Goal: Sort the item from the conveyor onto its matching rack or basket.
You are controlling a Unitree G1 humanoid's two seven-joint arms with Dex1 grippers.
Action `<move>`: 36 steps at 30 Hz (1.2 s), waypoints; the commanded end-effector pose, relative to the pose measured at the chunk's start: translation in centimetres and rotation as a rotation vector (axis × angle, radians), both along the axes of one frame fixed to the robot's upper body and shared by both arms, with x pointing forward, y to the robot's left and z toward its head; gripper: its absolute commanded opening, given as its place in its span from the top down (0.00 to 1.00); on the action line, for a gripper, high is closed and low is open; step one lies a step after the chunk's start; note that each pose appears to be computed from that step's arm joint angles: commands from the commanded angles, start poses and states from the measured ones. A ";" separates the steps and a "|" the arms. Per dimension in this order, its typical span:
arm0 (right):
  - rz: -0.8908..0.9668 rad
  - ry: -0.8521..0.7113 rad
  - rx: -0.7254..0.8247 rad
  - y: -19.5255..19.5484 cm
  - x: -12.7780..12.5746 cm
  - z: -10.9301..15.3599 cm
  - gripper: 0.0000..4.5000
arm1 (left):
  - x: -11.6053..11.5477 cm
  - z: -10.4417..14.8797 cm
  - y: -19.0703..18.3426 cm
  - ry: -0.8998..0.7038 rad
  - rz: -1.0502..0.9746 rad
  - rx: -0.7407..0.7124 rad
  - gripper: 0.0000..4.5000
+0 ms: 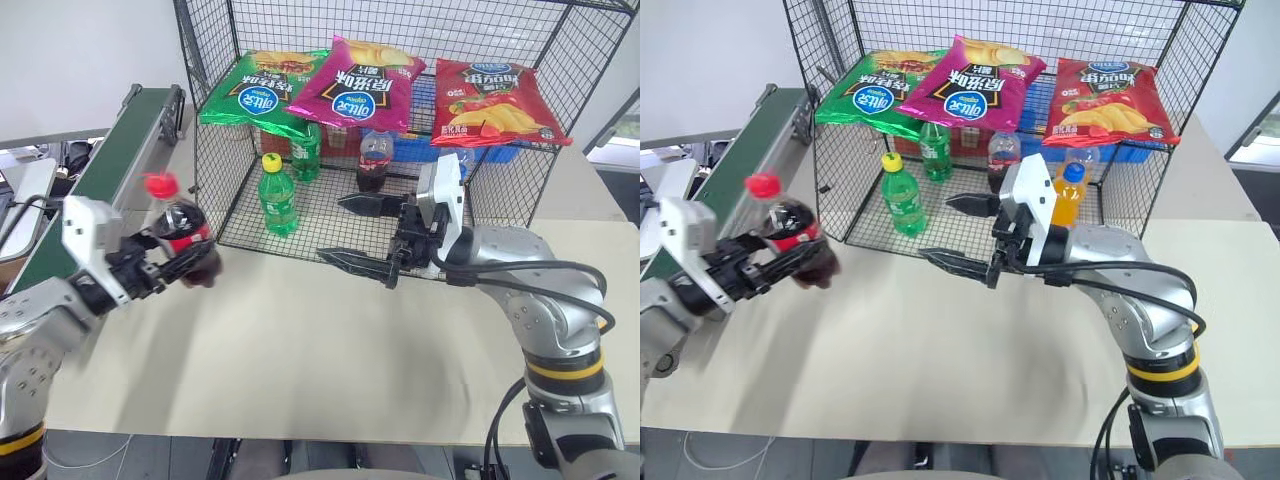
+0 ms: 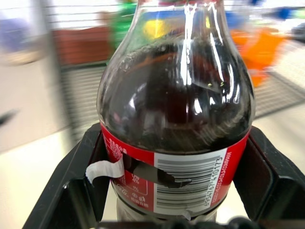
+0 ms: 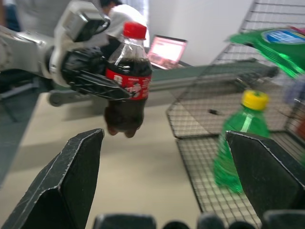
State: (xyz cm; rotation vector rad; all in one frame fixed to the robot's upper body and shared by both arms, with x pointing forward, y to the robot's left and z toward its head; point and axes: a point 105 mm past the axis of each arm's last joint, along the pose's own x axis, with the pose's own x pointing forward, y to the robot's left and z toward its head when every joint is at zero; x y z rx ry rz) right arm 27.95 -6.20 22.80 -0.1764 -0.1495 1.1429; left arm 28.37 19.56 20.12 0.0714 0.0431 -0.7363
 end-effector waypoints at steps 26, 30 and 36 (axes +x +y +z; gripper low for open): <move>-0.596 -0.005 0.085 -3.2 0.2 -2.6 0.00 | 12.4 -1.6 -18.4 -0.289 -0.214 -0.074 0.34; -0.617 -0.004 0.072 -3.4 0.3 -2.8 0.00 | 13.1 -2.4 -19.1 -0.254 -0.180 -0.094 0.34; -0.642 -0.009 0.061 -3.6 0.9 -2.7 0.00 | 13.3 -3.8 -19.6 -0.216 -0.165 -0.092 0.34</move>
